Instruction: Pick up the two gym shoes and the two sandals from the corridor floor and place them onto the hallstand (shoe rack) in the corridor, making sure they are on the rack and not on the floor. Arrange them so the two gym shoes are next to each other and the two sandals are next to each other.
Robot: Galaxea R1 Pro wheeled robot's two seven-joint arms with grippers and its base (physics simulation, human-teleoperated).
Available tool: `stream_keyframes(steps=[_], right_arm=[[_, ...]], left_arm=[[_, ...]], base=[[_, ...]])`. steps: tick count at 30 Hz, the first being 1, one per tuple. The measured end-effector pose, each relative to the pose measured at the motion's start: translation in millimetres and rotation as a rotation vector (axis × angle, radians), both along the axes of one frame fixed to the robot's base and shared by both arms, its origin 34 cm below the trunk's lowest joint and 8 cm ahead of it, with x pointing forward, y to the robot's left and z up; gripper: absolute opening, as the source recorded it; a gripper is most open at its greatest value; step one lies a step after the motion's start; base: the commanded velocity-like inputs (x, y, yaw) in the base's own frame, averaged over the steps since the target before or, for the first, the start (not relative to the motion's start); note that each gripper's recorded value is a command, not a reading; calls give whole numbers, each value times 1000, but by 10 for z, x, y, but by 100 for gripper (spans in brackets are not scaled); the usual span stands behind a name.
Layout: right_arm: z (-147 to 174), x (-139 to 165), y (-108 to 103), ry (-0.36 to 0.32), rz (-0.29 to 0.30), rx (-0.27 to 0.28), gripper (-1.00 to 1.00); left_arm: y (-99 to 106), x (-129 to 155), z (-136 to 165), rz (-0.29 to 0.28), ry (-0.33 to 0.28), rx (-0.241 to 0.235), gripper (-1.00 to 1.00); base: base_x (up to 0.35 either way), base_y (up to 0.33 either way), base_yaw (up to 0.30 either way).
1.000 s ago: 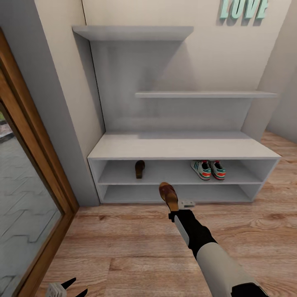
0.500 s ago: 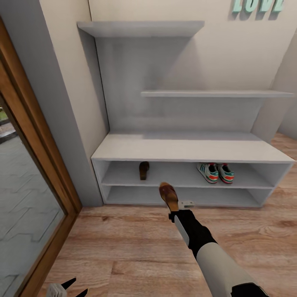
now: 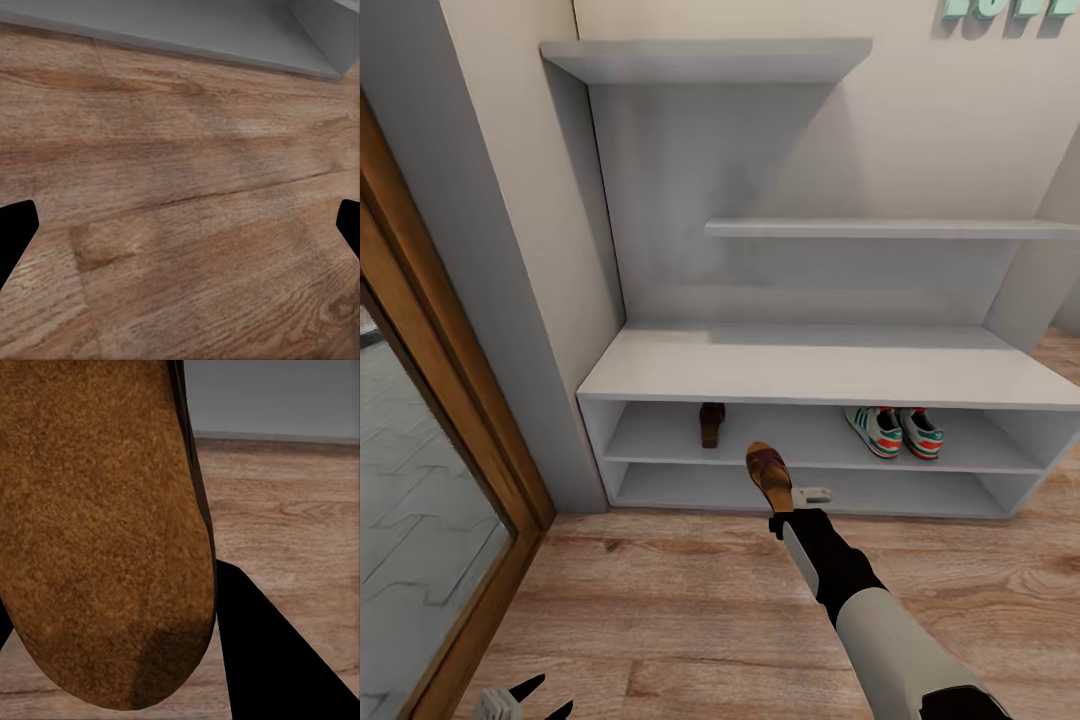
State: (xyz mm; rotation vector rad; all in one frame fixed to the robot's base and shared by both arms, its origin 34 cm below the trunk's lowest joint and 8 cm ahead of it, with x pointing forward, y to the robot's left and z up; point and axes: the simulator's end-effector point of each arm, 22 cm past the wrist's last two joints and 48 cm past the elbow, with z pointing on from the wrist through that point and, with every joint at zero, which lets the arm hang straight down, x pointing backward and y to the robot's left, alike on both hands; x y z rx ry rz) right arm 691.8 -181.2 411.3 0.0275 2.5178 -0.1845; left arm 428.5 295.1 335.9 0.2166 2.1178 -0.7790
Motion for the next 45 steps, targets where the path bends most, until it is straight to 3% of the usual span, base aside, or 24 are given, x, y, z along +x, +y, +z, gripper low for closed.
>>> stream_keyframes(steps=[17,45], right_arm=[[-70,-14,0,10,0,-1,-100],[-67,-10,-2,7,-1,0,-100]], left_arm=[[8,-44,-63,6,20,2,100],[14,-34,-59,7,18,4,100]], base=[[253,45,27],[125,30,0]])
